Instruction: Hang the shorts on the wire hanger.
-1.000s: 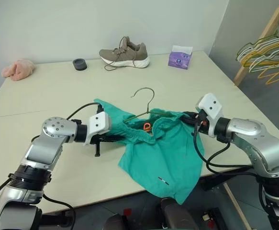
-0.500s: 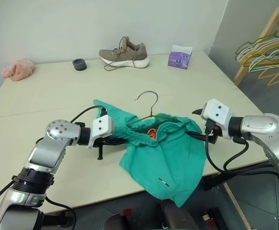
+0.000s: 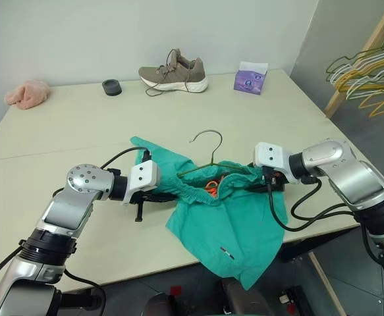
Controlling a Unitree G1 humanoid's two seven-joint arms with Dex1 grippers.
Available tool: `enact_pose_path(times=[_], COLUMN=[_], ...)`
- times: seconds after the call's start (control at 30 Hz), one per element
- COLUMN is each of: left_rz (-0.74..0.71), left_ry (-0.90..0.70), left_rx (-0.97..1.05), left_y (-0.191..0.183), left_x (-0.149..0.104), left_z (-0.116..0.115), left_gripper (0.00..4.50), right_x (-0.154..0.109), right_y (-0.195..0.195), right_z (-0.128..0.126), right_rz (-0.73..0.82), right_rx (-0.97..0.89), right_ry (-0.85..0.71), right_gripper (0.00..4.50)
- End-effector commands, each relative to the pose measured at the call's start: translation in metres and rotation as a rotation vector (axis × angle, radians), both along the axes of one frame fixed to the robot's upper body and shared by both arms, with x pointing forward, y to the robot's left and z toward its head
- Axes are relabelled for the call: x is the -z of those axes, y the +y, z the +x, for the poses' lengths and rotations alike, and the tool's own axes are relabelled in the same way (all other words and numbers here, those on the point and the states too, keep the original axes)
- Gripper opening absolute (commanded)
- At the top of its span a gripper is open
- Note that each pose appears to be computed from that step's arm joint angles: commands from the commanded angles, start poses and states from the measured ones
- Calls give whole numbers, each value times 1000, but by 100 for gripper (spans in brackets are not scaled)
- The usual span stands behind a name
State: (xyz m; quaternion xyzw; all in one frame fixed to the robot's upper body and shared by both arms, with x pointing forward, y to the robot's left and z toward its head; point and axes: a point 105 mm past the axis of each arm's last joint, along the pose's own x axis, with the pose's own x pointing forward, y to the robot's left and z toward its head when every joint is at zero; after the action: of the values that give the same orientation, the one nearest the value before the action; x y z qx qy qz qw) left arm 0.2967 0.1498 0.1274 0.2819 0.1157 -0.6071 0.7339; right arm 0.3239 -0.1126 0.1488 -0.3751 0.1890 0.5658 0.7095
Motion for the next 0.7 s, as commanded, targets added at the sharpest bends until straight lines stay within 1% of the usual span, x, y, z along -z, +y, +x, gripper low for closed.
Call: enact_pose_path(times=[0.03,0.17,0.2,0.23,0.27,0.3,0.33,0.37,0.43,0.53,0.6,0.67,0.7], left_rz=[-17,-36,-31,-28,-25,-50,-98,-132,-155,-140,-133,-139,-137], left_ry=[-50,-32,-31,-30,-27,-34,-48,-61,-85,-69,-68,-82,-98], left_rx=[31,29,28,28,32,37,24,11,-12,-65,-109,-175,-217], left_y=[-9,-11,-10,-10,-10,-12,-15,-16,-14,3,15,28,36], left_x=[-12,-13,-13,-13,-13,-16,-23,-29,-36,-37,-36,-39,-40], left_z=[0,0,1,1,1,2,5,8,14,15,17,23,27], left_gripper=[0,0,34,70,93,119,156,179,236,322,388,448,448], right_x=[-13,-15,-15,-16,-16,-16,-16,-16,-16,-17,-17,-17,-15], right_y=[6,10,10,11,11,12,11,11,9,2,-3,-10,-15], right_z=[-1,-2,-3,-3,-4,-5,-7,-8,-9,-12,-13,-16,-18], right_rz=[-2,3,4,4,6,11,14,18,27,55,68,83,90], right_rx=[-43,-54,-57,-59,-61,-62,-60,-57,-45,1,31,67,88], right_ry=[-22,-23,-22,-21,-19,-13,-8,-4,8,36,48,68,82], right_gripper=[145,22,1,0,0,0,0,0,0,0,0,0,0])
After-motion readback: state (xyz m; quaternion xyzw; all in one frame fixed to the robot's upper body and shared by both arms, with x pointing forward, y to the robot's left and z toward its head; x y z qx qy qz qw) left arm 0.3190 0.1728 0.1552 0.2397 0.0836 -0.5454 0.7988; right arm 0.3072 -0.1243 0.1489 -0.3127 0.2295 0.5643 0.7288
